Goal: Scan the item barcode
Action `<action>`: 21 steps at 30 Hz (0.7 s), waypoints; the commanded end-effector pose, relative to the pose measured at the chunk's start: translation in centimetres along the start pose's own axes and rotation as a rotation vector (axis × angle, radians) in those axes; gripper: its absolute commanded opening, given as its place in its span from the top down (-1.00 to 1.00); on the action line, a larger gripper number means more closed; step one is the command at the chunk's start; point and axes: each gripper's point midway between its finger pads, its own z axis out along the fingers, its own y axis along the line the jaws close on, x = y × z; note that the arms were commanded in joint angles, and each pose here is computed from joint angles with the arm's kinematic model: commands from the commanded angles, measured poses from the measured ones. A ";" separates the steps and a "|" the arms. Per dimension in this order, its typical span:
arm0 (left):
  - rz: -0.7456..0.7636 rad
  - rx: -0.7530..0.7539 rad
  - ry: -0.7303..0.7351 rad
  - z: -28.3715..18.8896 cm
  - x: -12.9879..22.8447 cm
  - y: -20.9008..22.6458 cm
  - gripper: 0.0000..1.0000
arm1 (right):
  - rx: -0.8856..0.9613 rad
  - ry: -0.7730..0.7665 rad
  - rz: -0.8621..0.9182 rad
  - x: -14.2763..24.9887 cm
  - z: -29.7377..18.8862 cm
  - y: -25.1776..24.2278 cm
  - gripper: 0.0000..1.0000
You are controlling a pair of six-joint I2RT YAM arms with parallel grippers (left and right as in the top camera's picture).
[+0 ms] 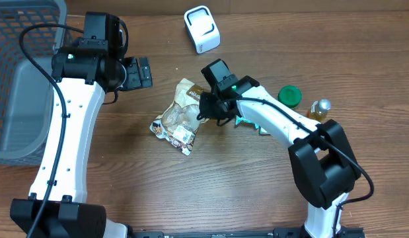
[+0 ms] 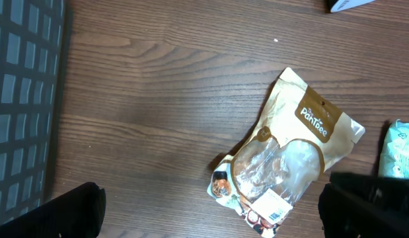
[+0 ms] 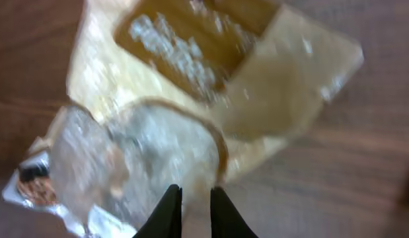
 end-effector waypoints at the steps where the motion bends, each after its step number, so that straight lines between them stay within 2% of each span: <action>1: 0.011 0.004 0.009 0.3 0.1 -0.2 -0.99 | 0.005 0.093 0.034 2.4 -0.7 -0.4 0.75; 10: 0.011 0.004 0.009 0.3 0.1 -0.2 -0.99 | 0.111 0.256 0.027 7.9 0.3 -2.3 0.76; 20: 0.011 0.004 0.009 0.3 0.1 -0.2 -0.99 | 0.093 0.264 -0.048 10.3 1.8 -0.8 0.72; 21: 0.013 0.005 0.009 0.3 0.1 -0.3 -0.99 | 0.079 0.259 -0.060 10.4 1.9 -0.2 0.65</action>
